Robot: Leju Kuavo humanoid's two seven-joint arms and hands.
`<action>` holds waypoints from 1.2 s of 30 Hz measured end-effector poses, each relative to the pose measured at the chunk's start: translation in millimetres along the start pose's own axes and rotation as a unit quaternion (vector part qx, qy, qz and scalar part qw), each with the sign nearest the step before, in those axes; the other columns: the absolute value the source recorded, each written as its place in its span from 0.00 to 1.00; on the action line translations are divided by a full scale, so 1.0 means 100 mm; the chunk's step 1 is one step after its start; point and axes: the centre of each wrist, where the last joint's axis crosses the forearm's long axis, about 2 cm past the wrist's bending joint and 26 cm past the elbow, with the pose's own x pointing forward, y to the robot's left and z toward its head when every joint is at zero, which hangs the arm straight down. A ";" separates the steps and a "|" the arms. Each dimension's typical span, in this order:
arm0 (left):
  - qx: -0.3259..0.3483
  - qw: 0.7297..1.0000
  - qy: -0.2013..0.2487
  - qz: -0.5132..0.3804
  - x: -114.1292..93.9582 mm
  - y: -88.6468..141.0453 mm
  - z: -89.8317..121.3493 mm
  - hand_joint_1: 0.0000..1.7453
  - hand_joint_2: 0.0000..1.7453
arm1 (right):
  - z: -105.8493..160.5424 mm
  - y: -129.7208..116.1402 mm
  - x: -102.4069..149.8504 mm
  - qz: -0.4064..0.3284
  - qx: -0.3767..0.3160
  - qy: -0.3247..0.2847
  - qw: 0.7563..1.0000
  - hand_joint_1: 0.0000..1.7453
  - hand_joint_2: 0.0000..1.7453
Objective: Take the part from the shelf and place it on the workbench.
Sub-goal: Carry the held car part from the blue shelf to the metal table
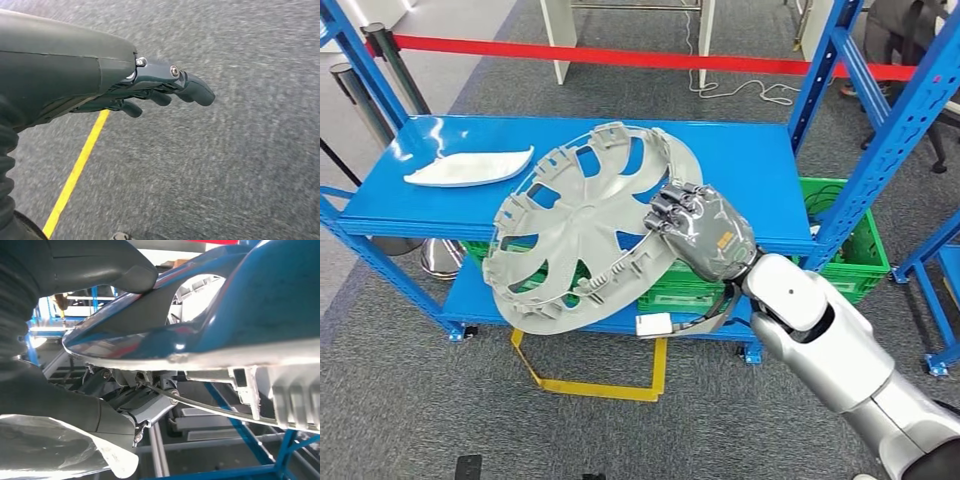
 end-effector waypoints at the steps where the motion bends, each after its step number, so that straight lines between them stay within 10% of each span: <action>1: 0.000 1.000 0.000 0.000 0.00 0.00 0.00 0.00 1.00 | 0.01 0.00 -0.01 0.001 0.000 0.000 1.000 1.00 1.00; 36: -0.001 1.000 -0.007 -0.004 0.05 -0.01 -0.02 0.00 1.00 | 0.08 -0.08 -0.07 0.013 -0.004 -0.005 1.000 1.00 1.00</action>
